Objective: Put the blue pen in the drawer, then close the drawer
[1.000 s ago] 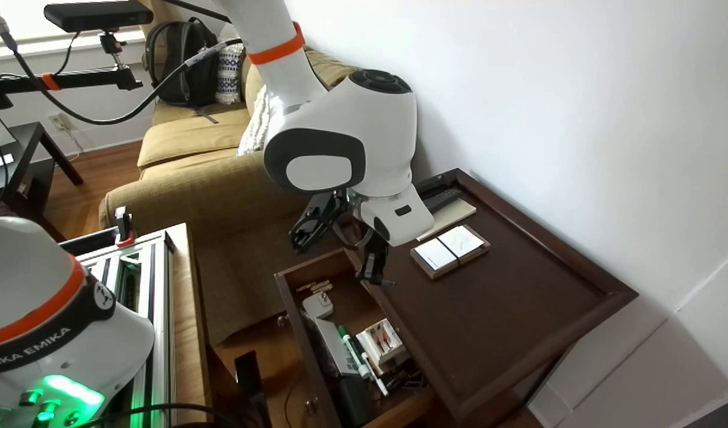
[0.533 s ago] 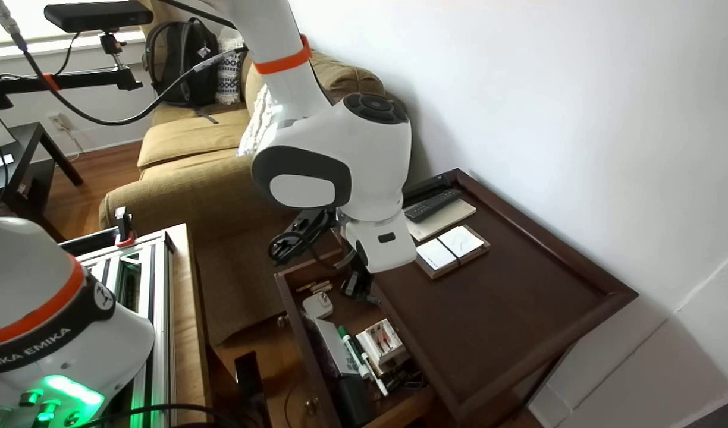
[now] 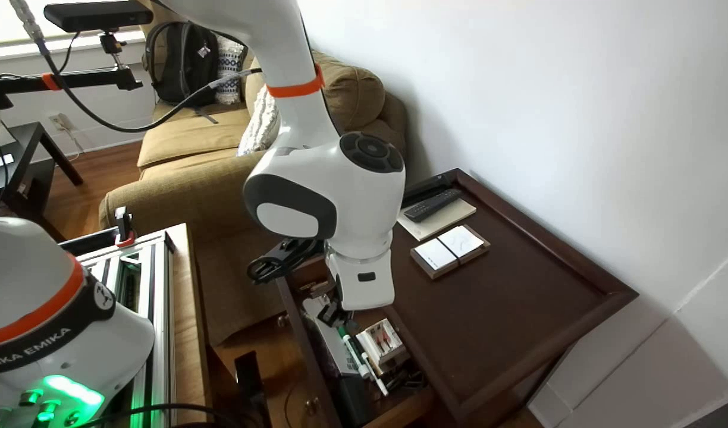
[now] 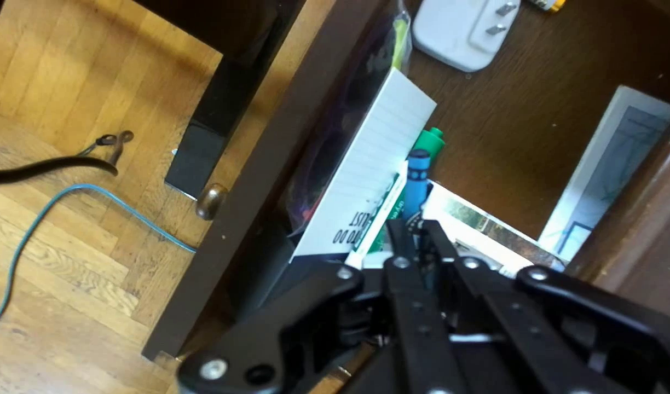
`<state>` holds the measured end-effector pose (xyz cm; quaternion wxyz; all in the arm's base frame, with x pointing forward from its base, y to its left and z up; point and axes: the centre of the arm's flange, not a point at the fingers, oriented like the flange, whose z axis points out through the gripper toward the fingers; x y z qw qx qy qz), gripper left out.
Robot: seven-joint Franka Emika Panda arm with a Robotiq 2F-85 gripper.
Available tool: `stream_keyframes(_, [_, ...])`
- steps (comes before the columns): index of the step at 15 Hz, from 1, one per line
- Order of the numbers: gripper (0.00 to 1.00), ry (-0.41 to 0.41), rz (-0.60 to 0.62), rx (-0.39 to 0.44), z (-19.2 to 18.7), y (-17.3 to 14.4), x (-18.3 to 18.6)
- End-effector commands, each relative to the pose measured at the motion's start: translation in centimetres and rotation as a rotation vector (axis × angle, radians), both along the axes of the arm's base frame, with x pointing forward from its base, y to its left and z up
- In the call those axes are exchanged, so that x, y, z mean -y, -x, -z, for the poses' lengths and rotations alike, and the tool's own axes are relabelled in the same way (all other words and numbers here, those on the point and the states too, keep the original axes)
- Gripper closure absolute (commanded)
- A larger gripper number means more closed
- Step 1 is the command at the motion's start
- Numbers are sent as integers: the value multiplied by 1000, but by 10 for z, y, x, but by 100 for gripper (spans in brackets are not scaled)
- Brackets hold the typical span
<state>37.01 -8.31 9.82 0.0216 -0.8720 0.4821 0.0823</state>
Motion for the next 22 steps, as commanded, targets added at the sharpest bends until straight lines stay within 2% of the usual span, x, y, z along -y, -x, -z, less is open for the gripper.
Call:
stream_keyframes(1, [97,3,71,8,29,10,8])
stream_keyframes(8, [97,23,126,63,55,10,15])
stream_keyframes(9, [73,22,120,70,56,10,16])
stream_keyframes(15, [29,21,67,107,40,16,14])
stream_keyframes(18, [5,42,-62,96,29,21,2])
stream_keyframes(19, [1,42,-118,88,28,23,-5])
stream_keyframes(22, [0,41,-276,95,18,28,-26])
